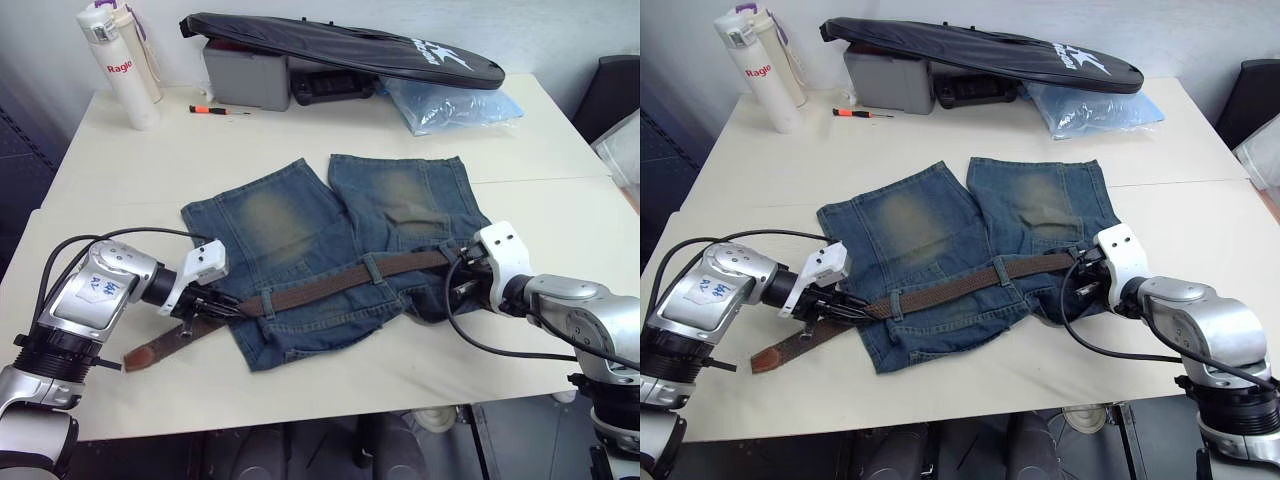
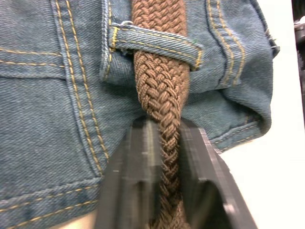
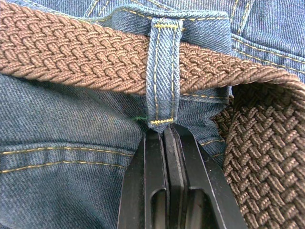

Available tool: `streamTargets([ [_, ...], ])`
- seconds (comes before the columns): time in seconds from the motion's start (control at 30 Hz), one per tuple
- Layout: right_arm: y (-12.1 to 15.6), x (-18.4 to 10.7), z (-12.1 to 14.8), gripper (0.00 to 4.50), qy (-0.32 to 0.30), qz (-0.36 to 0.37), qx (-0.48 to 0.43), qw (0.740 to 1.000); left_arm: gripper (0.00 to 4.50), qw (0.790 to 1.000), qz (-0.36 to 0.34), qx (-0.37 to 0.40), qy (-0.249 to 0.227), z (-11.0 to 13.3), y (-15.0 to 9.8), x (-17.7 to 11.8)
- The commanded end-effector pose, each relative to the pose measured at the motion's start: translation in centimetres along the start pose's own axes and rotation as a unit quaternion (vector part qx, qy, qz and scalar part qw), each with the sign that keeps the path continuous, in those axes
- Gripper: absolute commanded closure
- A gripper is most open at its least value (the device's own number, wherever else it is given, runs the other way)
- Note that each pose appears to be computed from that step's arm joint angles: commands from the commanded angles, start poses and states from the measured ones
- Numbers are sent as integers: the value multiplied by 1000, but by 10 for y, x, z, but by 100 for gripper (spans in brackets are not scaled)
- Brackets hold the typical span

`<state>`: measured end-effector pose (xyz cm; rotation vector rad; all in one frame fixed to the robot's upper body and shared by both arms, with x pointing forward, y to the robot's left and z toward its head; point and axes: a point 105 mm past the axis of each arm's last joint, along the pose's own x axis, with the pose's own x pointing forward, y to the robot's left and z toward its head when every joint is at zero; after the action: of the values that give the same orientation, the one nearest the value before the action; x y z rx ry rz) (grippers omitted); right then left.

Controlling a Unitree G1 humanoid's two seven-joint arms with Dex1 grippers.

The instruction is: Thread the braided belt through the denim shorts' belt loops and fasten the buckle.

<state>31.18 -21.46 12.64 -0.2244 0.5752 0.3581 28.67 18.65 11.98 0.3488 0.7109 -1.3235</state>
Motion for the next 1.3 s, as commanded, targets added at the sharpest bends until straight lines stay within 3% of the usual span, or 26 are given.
streamTargets([
  [0.03,1,0,-5,450,10,0,1,1000,447,1000,-6,-11,-11,4,-5,-20],
  [0.2,0,0,-8,450,16,-1,1,1000,447,999,-11,-47,-5,-5,-14,-43],
  [0.5,2,3,-9,450,24,10,-3,1000,447,991,55,-122,26,-50,-13,-82],
  [1.3,3,3,-9,450,32,20,-9,999,447,963,169,-197,79,-109,0,-118],
])
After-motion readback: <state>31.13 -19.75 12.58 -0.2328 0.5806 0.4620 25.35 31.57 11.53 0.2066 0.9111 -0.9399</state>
